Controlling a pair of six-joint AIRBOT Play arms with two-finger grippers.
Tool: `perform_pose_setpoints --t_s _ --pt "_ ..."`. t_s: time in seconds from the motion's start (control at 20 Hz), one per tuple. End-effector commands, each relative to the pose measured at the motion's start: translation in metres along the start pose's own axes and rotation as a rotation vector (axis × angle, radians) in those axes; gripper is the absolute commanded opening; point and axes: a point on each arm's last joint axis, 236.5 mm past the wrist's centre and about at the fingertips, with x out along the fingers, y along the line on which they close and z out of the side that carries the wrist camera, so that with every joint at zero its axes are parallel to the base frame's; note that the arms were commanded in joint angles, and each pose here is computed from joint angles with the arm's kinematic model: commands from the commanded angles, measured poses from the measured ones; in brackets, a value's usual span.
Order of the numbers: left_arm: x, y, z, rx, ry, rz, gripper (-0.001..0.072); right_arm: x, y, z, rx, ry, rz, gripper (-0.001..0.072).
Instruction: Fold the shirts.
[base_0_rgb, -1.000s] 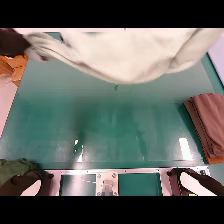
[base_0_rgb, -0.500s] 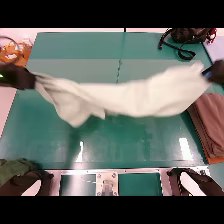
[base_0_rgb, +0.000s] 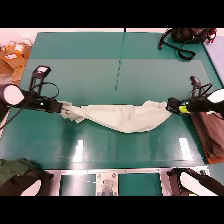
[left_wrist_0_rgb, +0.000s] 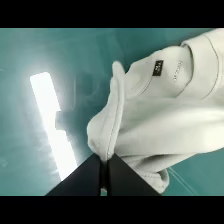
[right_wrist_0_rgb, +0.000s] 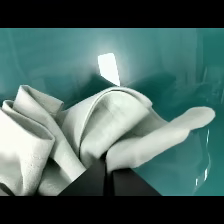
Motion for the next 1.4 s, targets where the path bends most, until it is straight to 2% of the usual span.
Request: perform_pose_setpoints --t_s 0.0,0.1,0.2,0.25,0.3,0.35,0.5,0.55,0.6,0.65,0.85,1.05,1.25,1.35 --pt "0.024 -0.024 -0.01 -0.058 0.039 -0.116 0.0027 0.02 -0.009 -0.007 -0.016 0.032 -0.007 0.0014" --pt "0.024 -0.038 -0.013 -0.035 0.051 -0.18 0.0026 0.018 -0.004 -0.008 -0.008 0.034 0.011 0.0014" --pt "0.024 -0.043 -0.013 -0.042 0.049 -0.2 0.0027 0.016 0.016 -0.008 0.047 0.036 0.095 0.0014" --pt "0.025 -0.043 -0.015 -0.041 0.055 -0.199 0.0027 0.015 0.027 -0.007 0.067 0.038 0.14 0.0058" --pt "0.025 -0.042 -0.018 -0.035 0.066 -0.195 0.0027 0.014 0.029 -0.007 0.062 0.037 0.149 0.026" --pt "0.025 -0.042 -0.022 -0.026 0.082 -0.197 0.0027 0.012 0.027 -0.008 0.059 0.046 0.144 0.0416" --pt "0.022 -0.034 -0.047 0.009 0.189 -0.164 0.0028 -0.011 0.018 -0.004 0.08 0.069 0.151 0.0421" --pt "0.021 -0.02 -0.054 0.018 0.222 -0.105 0.0105 -0.019 0.014 0.001 0.092 0.059 0.153 0.0421" --pt "0.018 -0.003 -0.057 0.015 0.246 -0.032 0.0495 -0.023 0.01 0.004 0.106 0.049 0.151 0.0421" --pt "0.013 0.01 -0.056 -0.003 0.253 0.03 0.0716 -0.025 0.002 0.005 0.116 0.044 0.138 0.0421" --pt "0.0 0.026 -0.024 0.026 0.163 0.099 0.071 -0.02 -0.031 0.002 0.171 0.053 0.046 0.0423" --pt "0.024 -0.009 0.032 0.025 -0.044 -0.061 0.0703 -0.001 -0.039 0.001 0.208 0.088 0.041 0.0423" --pt "0.095 -0.018 0.036 -0.045 0.049 -0.152 0.0703 0.024 -0.045 -0.004 0.251 0.147 0.048 0.0423" --pt "0.116 -0.035 0.051 -0.062 0.055 -0.25 0.0703 0.035 -0.046 0.0 0.263 0.14 0.05 0.0423"
